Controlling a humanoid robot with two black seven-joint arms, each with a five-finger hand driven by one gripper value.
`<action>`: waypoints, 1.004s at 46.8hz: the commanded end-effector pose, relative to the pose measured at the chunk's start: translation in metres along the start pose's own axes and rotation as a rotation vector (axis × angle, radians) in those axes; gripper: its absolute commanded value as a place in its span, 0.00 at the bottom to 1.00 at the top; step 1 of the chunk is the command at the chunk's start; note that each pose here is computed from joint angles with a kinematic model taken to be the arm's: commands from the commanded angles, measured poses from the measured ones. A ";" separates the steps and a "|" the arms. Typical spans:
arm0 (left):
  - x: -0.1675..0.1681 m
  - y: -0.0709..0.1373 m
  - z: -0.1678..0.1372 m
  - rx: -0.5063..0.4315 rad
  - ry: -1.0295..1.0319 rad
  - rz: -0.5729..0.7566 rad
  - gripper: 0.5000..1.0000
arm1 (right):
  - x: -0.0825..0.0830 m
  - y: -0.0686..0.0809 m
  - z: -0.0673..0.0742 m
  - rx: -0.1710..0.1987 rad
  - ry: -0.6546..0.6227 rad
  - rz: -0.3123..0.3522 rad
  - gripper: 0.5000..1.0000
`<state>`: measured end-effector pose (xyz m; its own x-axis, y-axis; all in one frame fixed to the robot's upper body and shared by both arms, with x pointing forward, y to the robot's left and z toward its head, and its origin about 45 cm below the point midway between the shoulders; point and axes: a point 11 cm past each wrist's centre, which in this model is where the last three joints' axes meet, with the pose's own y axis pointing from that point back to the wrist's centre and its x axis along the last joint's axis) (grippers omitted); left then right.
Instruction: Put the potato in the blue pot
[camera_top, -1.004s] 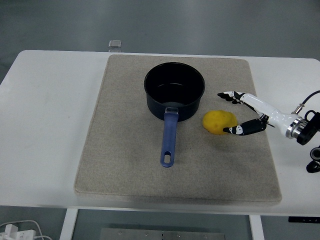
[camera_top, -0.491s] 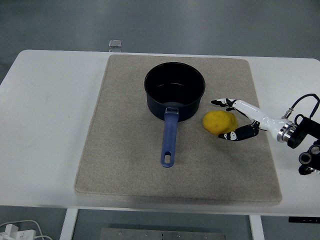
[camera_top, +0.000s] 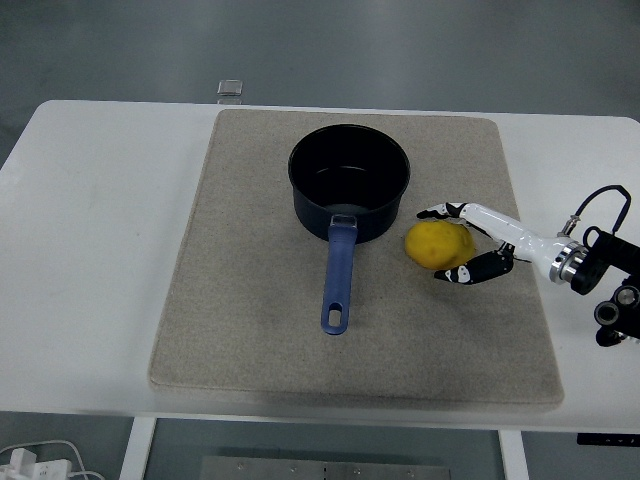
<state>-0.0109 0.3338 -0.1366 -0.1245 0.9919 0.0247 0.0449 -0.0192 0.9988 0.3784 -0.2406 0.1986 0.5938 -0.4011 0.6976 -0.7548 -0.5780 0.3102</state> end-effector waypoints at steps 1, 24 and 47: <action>0.000 0.000 0.000 0.000 0.000 0.000 1.00 | 0.002 0.000 -0.001 0.001 -0.001 0.008 0.00; 0.000 0.000 0.001 -0.002 0.000 0.000 1.00 | 0.006 -0.001 0.002 -0.010 -0.005 0.023 0.00; 0.000 0.000 0.000 0.000 0.000 0.000 1.00 | 0.017 0.002 0.004 -0.014 -0.012 0.045 0.00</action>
<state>-0.0111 0.3339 -0.1366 -0.1245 0.9919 0.0251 0.0453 -0.0196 0.9988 0.3869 -0.2500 0.2069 0.5644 -0.4352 0.7014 -0.7837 -0.5493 0.2899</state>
